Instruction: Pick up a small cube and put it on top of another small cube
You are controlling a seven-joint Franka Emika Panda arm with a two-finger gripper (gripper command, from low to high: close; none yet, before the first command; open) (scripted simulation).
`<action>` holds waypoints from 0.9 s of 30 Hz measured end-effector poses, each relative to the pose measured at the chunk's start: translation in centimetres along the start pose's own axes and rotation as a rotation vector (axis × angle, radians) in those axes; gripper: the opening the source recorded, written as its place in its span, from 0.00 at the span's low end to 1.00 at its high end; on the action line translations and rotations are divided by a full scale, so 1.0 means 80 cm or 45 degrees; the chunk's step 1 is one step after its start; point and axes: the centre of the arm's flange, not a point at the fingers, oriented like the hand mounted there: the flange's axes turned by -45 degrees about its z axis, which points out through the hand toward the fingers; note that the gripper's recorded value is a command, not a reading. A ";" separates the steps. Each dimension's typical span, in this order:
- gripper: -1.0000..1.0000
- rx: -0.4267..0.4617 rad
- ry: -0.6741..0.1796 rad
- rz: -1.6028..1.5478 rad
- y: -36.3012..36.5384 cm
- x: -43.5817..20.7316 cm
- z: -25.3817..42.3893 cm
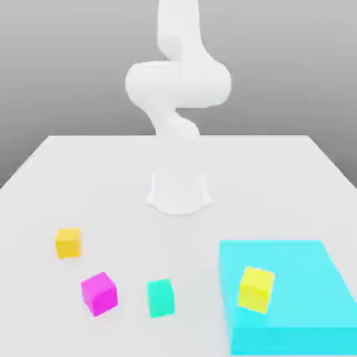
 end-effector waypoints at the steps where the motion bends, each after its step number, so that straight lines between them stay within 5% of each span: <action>1: 0.50 -0.014 -0.047 -0.013 0.021 -0.011 0.032; 9: 0.50 -0.057 -0.415 -0.103 0.171 -0.173 0.227; 18: 0.50 0.069 -0.863 -0.172 0.259 -0.490 0.318; 27: 0.50 0.091 -0.915 -0.186 0.267 -0.561 0.350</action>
